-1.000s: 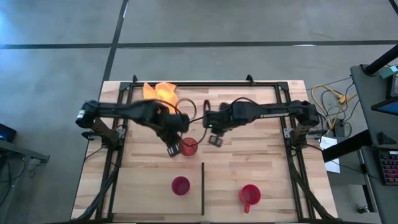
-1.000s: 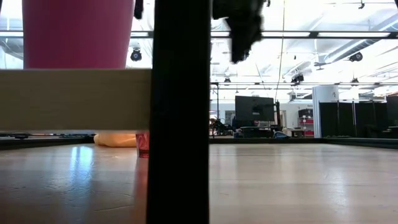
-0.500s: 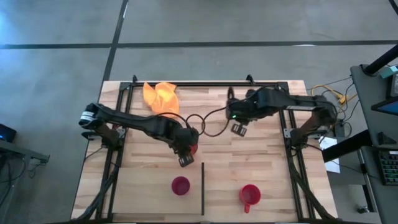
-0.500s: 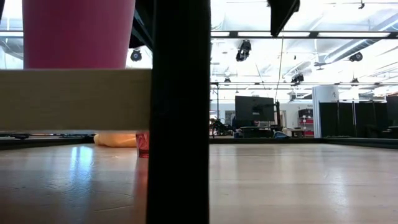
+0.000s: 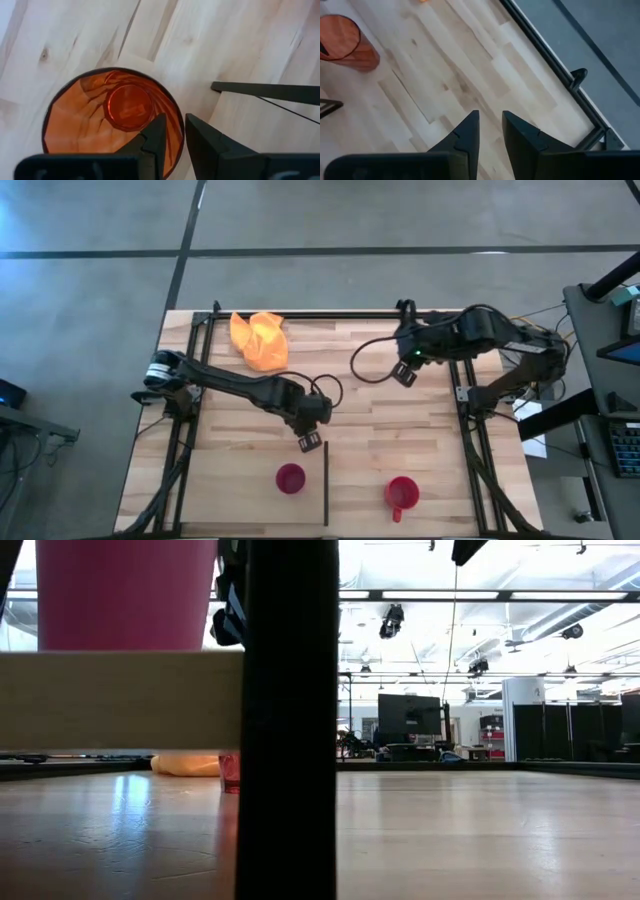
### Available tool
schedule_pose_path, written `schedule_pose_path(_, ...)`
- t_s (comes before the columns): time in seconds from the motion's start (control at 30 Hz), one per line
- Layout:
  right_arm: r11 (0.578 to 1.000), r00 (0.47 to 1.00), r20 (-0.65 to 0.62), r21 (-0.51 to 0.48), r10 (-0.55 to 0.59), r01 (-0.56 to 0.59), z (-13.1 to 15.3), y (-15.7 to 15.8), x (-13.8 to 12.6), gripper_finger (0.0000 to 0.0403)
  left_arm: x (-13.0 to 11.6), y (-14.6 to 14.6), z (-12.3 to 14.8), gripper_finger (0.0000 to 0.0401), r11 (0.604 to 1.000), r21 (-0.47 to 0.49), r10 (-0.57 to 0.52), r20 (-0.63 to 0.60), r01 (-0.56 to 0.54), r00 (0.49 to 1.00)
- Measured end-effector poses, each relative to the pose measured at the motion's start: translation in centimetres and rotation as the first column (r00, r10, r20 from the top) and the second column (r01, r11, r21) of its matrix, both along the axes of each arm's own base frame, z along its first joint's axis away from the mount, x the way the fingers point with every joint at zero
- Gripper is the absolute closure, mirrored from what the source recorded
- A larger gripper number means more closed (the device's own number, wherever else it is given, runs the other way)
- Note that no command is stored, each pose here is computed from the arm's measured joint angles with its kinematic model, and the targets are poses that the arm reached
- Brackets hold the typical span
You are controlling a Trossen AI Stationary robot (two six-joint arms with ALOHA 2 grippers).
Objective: Stack small to large cups/mugs on shelf
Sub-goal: Put the orange cup on the shelf
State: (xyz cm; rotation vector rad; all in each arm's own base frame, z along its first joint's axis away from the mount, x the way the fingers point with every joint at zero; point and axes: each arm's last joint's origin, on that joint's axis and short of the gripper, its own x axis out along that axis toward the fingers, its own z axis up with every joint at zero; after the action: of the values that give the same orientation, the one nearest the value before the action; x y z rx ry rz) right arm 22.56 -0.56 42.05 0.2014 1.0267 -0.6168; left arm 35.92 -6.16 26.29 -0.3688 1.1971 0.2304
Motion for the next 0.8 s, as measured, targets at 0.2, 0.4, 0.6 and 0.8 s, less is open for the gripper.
schedule_pose_path(0.2,1.000,1.000,0.012,-0.015,-0.007,0.007,0.2,-0.1,-0.4,0.0326,0.0,0.0,0.0,0.0345,1.000,0.002,0.000,0.000,0.000,1.000)
schedule_pose_path(0.4,1.000,1.000,0.006,-0.017,-0.007,0.007,0.1,-0.1,-0.2,0.0326,0.4,-0.1,-1.1,0.0345,1.000,0.009,0.001,-0.031,-0.001,1.000)
schedule_pose_path(0.6,1.000,1.000,0.004,-0.017,-0.006,0.006,0.0,-0.1,-0.2,0.0326,0.5,-0.1,-1.5,0.0363,1.000,0.016,-0.008,-0.055,0.008,0.998)
schedule_pose_path(0.8,0.999,1.000,-0.003,-0.035,0.004,-0.004,0.1,-0.1,-0.2,0.0326,-0.2,0.0,0.8,0.0398,0.999,0.019,-0.031,-0.071,0.033,0.997)
